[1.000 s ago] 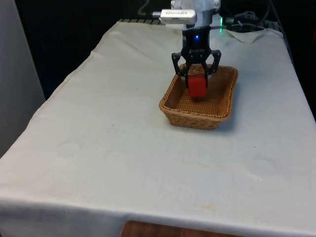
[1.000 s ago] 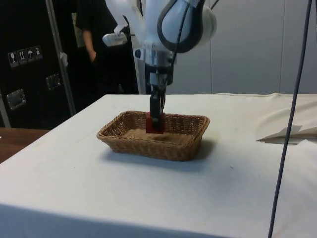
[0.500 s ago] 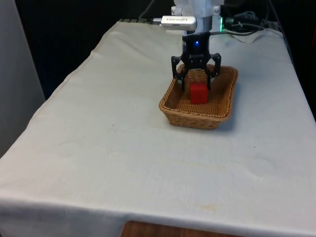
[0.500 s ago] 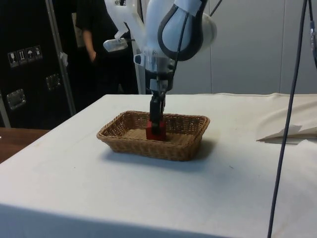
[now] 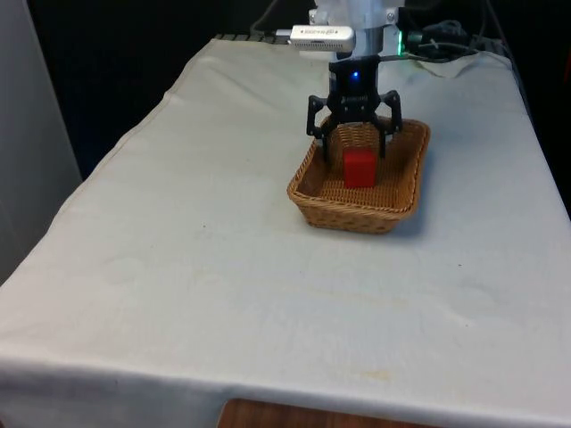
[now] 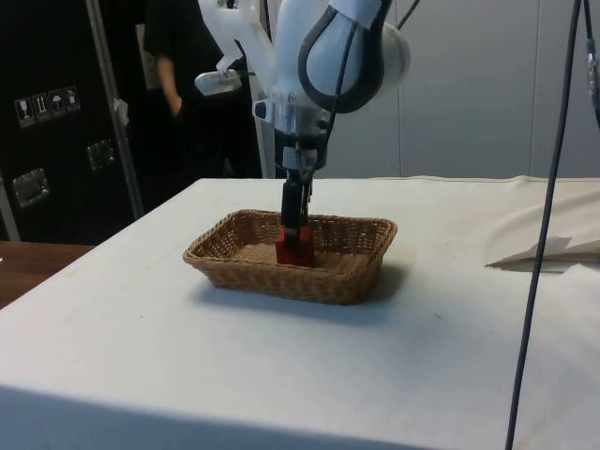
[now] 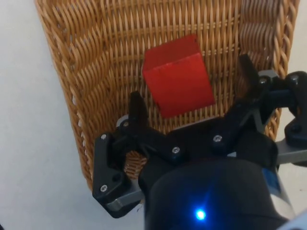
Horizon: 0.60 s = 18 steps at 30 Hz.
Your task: Pick up the cube and place it into the basket.
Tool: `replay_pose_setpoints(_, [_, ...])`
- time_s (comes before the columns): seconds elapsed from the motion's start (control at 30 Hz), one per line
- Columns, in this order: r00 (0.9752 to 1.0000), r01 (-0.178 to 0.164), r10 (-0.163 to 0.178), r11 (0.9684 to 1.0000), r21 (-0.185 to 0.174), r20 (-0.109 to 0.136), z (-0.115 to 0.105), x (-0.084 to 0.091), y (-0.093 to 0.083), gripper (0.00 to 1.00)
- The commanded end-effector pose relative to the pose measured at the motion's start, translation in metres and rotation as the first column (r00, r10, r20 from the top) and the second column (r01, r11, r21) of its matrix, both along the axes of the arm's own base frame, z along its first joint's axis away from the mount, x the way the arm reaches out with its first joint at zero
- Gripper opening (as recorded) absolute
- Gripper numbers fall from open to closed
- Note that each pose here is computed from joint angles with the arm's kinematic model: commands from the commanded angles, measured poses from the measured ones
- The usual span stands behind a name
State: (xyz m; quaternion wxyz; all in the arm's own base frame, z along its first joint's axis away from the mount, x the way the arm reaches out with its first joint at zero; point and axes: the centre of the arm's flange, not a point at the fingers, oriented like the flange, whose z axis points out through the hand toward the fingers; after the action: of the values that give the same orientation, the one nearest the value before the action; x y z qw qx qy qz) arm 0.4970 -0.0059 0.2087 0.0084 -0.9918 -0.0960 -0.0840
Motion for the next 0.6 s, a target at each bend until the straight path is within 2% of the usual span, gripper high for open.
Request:
replay_pose_setpoints(0.0, [1.0, 0.007, -0.007, 1.0, 0.002, -0.003, 0.008, 0.0, -0.002, 1.0])
replay_pose_setpoints(0.17, [0.9999, 0.016, -0.016, 0.9999, 0.006, 0.004, 0.028, 0.005, 0.0, 1.0])
replay_pose_setpoints(0.2, [0.9999, 0.011, -0.012, 0.9999, 0.011, 0.009, 0.025, 0.003, 0.001, 1.0])
replay_pose_setpoints(0.5, [0.9996, 0.023, -0.023, 0.9997, 0.008, 0.013, 0.056, 0.022, 0.008, 1.0])
replay_pose_setpoints(0.53, [0.9996, 0.016, -0.017, 0.9995, 0.025, 0.021, 0.056, 0.022, 0.01, 1.0])
replay_pose_setpoints(0.57, [0.9996, 0.022, -0.023, 0.9997, 0.008, 0.015, 0.059, 0.025, 0.009, 1.0])
